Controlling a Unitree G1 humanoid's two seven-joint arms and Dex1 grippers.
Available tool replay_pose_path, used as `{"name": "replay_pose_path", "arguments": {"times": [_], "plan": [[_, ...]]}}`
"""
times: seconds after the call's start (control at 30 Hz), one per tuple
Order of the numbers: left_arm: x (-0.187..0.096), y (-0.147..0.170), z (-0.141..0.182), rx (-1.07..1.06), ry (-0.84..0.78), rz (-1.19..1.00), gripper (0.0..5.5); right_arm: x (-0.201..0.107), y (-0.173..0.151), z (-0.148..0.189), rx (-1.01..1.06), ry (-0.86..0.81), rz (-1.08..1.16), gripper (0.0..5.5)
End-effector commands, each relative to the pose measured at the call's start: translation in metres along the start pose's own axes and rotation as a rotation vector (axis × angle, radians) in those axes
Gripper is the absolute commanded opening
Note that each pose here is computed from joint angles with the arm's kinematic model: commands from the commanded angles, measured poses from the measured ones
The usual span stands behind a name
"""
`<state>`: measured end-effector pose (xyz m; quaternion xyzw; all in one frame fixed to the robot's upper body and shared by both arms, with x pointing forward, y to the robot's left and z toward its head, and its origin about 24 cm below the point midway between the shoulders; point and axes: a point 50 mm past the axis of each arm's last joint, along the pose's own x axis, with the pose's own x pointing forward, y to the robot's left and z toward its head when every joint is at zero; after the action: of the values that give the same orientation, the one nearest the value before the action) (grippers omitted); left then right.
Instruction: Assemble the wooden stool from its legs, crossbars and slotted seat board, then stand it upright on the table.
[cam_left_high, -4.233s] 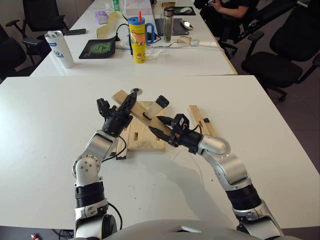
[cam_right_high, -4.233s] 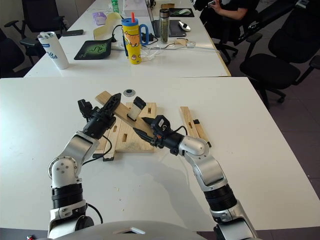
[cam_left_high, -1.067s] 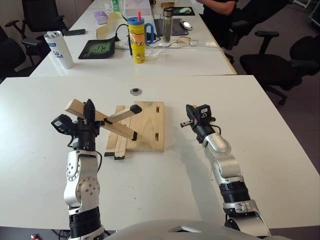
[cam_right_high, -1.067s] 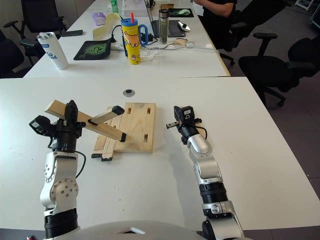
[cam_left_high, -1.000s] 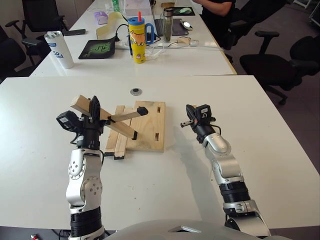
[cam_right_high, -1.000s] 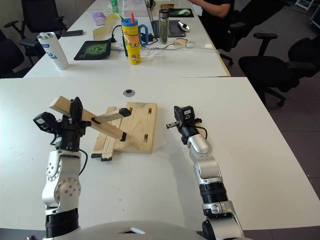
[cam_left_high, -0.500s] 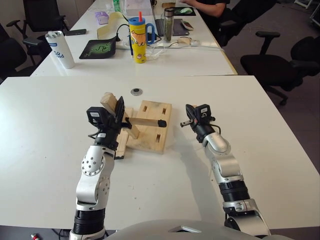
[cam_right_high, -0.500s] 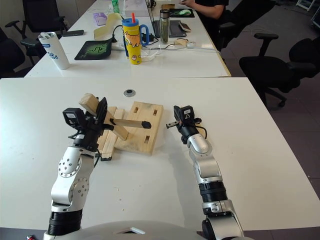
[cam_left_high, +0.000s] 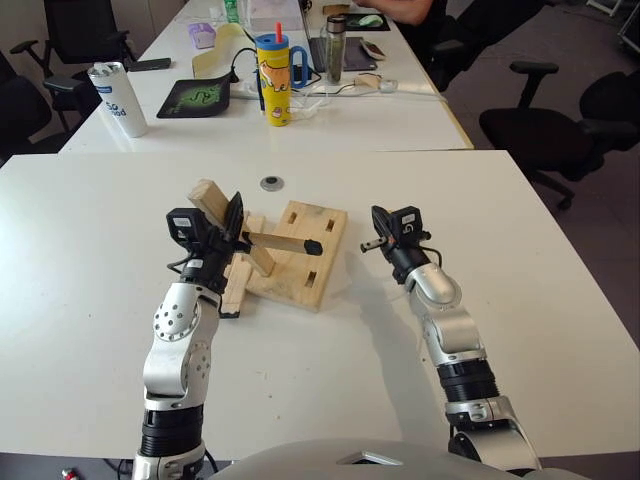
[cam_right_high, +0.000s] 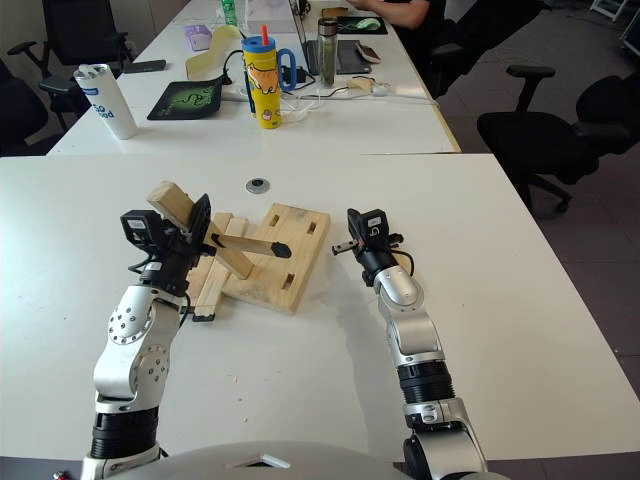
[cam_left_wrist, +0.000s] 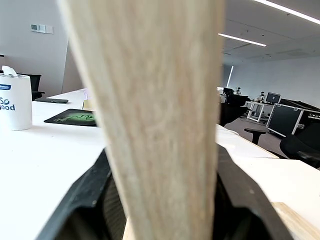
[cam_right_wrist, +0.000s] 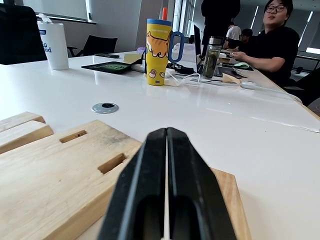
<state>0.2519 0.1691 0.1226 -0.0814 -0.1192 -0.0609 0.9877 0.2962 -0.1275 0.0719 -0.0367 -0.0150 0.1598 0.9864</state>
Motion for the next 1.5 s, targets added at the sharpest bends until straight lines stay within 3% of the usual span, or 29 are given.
{"name": "replay_pose_path", "arguments": {"times": [0.03, 0.3, 0.57, 0.67, 0.83, 1.1, 1.5], "plan": [[0.007, 0.001, 0.009, 0.009, -0.028, -0.003, 2.15, 0.001, 0.000, -0.002, 0.000, 0.003, -0.003, 0.00], [0.018, -0.006, 0.054, 0.002, -0.190, -0.052, 2.15, 0.001, 0.002, -0.003, 0.013, 0.011, -0.006, 0.00], [0.035, 0.033, 0.131, -0.117, -0.412, 0.000, 2.15, 0.007, 0.000, 0.002, 0.013, -0.007, -0.018, 0.00], [0.029, 0.069, 0.115, -0.169, -0.321, 0.112, 2.15, 0.007, -0.002, 0.003, 0.013, -0.014, -0.030, 0.00], [0.002, 0.108, 0.043, -0.142, 0.072, 0.132, 2.15, 0.003, -0.005, 0.004, 0.011, -0.022, -0.054, 0.00], [-0.048, 0.109, -0.017, -0.073, 0.499, -0.087, 2.15, 0.000, -0.006, 0.004, 0.008, -0.030, -0.066, 0.00], [-0.064, 0.091, -0.052, 0.027, 0.734, -0.224, 2.15, 0.001, -0.008, 0.011, 0.003, -0.082, -0.090, 0.00]]}}
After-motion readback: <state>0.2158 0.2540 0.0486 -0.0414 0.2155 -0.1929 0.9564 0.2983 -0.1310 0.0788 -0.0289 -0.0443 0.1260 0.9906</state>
